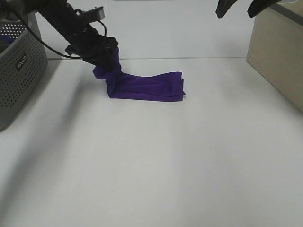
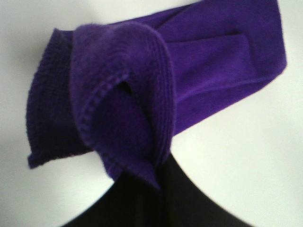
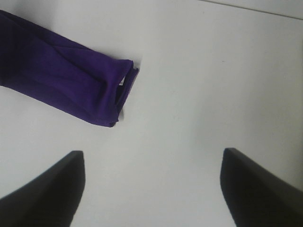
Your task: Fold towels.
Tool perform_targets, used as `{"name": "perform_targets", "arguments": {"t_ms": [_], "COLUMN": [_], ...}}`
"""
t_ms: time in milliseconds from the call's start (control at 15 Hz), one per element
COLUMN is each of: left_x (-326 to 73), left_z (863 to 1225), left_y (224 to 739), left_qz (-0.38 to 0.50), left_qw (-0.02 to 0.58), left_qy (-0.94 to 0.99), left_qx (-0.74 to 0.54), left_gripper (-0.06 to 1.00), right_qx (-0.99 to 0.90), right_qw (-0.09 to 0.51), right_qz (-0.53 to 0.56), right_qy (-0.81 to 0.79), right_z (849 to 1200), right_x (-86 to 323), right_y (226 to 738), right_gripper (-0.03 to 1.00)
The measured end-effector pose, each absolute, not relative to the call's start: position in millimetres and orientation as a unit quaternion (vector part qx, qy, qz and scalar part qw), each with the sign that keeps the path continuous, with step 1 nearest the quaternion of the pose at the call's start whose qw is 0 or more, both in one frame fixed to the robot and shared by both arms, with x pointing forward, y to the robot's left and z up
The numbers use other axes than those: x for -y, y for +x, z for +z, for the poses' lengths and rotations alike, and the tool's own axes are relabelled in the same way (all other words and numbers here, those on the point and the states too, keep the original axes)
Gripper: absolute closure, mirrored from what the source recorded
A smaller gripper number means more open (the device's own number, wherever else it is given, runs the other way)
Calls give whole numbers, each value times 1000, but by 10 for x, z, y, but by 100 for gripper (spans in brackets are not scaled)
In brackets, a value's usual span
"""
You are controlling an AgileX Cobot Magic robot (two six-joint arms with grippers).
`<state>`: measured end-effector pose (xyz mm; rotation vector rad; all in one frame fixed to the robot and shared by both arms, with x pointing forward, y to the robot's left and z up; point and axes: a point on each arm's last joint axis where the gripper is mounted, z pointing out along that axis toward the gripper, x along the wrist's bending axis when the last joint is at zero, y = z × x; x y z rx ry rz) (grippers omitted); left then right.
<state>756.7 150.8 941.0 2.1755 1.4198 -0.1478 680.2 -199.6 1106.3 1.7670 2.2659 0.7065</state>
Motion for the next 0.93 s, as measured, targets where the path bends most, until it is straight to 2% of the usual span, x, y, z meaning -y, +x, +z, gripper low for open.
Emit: {"name": "perform_targets", "arguments": {"t_ms": [267,467,667,733,933], "left_x": [-879,-737,-685,-598,-396], "left_z": [9439,9464,9490,9523,9561], "left_y": [7433,7416,7442,7452,7404], "left_qz": [-40,-35,-25,-19,-19], "left_qw": [297,320,343,370,397], "left_qy": [822,817,806,794,782], "left_qx": [-484,-479,-481,-483,-480], "left_gripper": [93,92,83,72,34], "right_qx": [-753,-741,-738,-737,-735], "right_qw": [93,70,71,74,83], "right_qz": [280,315,328,332,343], "right_qy": [589,589,585,583,579], "right_z": [11388,11528,11630,11677,11805], "right_x": [1984,1933,1933,1938,1954], "right_y": [6635,6550,6488,6459,6375], "right_gripper": [19,19,19,19,19]}}
